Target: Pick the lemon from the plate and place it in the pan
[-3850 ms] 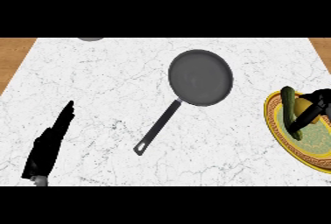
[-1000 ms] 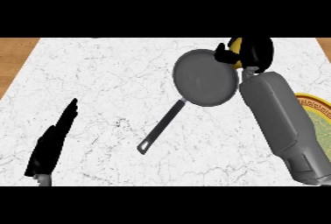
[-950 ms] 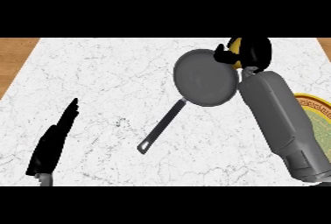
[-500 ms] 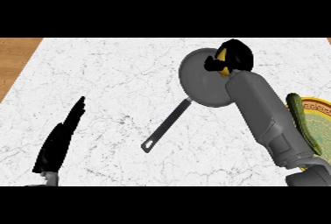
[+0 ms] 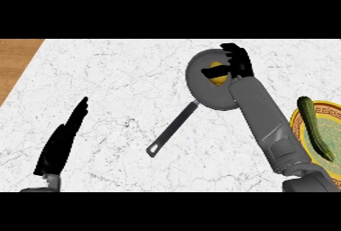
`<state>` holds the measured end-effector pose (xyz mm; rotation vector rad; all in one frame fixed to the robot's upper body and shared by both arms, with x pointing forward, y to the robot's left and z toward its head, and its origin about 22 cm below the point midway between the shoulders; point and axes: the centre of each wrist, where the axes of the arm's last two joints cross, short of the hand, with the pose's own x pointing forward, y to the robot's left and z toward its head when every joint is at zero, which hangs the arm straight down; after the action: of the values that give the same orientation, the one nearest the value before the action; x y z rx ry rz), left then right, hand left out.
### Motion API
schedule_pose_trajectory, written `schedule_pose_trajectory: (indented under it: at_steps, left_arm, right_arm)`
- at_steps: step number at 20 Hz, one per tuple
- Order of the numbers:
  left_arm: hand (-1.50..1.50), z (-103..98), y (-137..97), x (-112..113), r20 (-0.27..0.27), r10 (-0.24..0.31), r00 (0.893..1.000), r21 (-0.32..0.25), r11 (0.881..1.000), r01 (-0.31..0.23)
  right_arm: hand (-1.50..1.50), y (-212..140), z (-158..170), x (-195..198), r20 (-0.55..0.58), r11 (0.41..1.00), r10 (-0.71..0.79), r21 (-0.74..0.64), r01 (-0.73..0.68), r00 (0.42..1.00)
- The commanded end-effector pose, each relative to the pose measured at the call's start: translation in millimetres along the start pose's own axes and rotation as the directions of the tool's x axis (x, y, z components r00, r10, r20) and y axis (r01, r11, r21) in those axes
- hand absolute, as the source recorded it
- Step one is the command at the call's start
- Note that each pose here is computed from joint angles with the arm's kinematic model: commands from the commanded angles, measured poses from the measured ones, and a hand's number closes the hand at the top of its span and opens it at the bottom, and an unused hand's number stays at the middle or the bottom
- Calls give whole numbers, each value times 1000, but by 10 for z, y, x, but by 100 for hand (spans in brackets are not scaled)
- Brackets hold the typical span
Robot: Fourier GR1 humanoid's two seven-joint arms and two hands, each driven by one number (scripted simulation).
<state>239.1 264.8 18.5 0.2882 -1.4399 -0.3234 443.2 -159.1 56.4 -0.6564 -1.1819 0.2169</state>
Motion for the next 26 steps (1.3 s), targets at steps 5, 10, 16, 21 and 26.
schedule_pose_trajectory:
  at_steps: [5, 10, 16, 21, 26]
  left_arm:
    - [0, -31, -84, -17, -11, 13, 1000, -2, 1000, -13]
    - [0, 117, 25, -100, -30, 0, 1000, 10, 1000, 0]
    - [0, 95, -16, -239, -43, 7, 999, 27, 1000, -6]
    - [0, 156, 72, -59, -54, 7, 999, 69, 998, -3]
    - [0, 227, 156, -133, -94, 23, 995, 78, 997, -16]
  right_arm:
    - [-150, -171, -64, 98, 140, 927, -245, -257, 274, 959]
    - [-150, -551, -237, -160, 127, 826, -330, -442, 351, 936]
    - [-150, -724, -280, -611, 156, 765, -403, -484, 426, 902]
    - [-150, -1052, -230, -1287, 184, 787, -316, -498, 366, 931]
    - [-150, -1483, -73, -1583, 195, 794, -310, -486, 366, 930]
